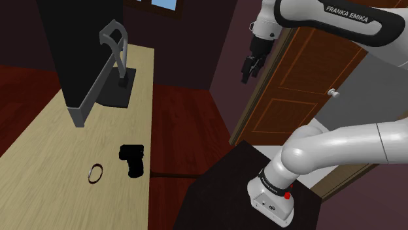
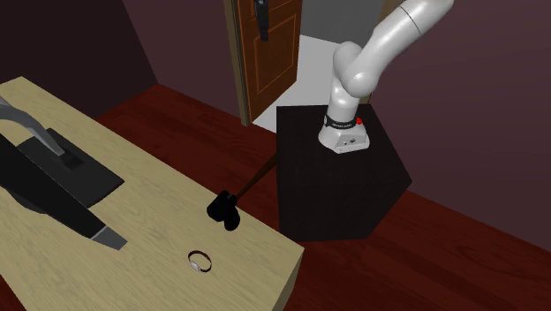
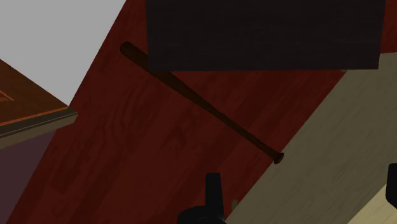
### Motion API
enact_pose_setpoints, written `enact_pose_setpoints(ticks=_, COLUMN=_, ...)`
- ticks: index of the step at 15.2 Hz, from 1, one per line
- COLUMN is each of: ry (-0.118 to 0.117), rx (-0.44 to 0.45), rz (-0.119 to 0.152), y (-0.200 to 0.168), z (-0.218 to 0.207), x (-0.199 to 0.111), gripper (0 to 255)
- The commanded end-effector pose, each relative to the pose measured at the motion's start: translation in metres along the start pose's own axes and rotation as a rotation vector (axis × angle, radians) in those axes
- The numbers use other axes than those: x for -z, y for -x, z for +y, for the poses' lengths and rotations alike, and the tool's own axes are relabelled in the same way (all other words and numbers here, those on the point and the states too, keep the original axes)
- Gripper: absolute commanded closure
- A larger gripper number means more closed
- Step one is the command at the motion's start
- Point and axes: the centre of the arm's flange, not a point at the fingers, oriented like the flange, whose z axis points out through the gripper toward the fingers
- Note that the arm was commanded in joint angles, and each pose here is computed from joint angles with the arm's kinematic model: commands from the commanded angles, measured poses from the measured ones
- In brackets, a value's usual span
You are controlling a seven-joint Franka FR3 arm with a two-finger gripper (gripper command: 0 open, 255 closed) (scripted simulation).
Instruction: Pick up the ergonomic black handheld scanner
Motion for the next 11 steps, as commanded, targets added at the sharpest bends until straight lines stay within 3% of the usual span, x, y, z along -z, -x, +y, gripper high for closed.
enact_pose_setpoints(ticks=1, ry=0.000, rx=0.000, rz=0.000, y=0.000, z=0.000, x=0.000, gripper=0)
enact_pose_setpoints(ticks=11, ry=-0.015, rx=0.142, rz=0.029, y=-0.056, z=-0.099, x=-0.059, gripper=0)
